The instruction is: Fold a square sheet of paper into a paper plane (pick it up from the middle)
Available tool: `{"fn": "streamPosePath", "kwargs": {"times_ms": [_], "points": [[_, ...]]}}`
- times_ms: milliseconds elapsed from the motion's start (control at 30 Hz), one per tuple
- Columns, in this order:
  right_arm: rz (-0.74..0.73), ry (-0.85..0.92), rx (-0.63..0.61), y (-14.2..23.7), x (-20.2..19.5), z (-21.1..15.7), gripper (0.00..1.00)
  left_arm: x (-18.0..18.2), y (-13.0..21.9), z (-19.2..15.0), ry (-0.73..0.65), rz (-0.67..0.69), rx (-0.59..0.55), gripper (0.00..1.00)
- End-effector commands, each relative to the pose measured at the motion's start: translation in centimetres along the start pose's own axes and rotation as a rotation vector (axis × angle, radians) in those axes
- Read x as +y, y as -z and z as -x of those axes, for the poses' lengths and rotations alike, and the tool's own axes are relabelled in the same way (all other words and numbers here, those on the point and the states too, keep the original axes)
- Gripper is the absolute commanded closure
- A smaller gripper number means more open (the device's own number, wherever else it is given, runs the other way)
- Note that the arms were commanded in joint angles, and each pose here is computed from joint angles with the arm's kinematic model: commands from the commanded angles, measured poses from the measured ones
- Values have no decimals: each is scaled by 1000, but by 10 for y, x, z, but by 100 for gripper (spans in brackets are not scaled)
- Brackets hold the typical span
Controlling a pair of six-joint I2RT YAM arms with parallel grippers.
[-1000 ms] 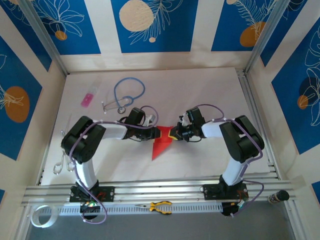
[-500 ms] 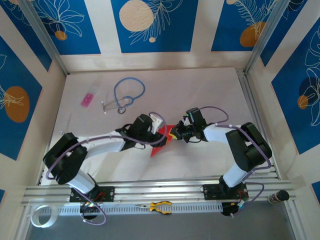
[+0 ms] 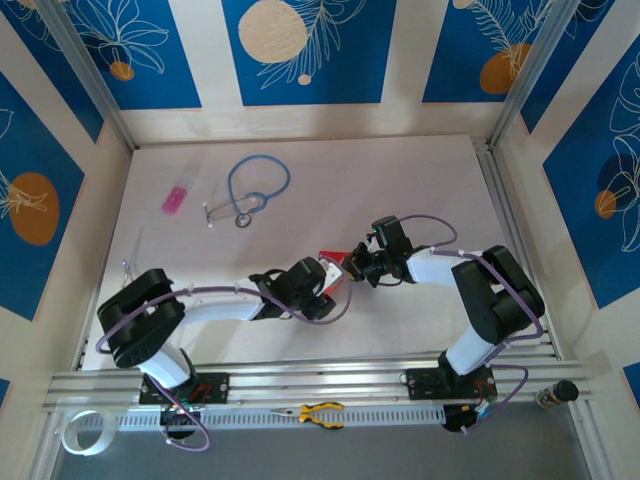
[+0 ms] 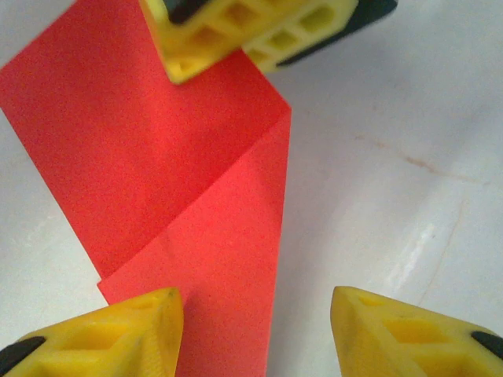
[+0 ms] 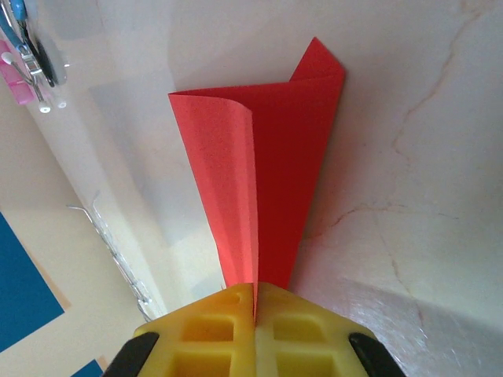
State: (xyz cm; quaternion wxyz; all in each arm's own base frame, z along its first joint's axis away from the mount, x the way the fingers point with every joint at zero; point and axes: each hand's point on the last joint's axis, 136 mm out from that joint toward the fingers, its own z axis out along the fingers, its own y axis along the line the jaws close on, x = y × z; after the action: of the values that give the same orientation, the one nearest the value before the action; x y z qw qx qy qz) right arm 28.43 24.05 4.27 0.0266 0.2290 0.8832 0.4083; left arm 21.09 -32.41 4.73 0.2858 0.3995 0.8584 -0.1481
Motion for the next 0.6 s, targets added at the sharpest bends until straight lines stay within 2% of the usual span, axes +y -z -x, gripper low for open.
{"fn": "streamPosePath", "kwargs": {"times_ms": [0, 367, 567], "points": [[12, -8, -3, 5, 8, -2, 98, 1, -4, -7, -53, 54, 34, 48], [21, -11, -5, 6, 11, -1, 98, 9, -11, -13, -77, 211, 57, 58], [17, -13, -2, 6, 9, -2, 98, 11, -10, -11, -86, 235, 48, 66]]}}
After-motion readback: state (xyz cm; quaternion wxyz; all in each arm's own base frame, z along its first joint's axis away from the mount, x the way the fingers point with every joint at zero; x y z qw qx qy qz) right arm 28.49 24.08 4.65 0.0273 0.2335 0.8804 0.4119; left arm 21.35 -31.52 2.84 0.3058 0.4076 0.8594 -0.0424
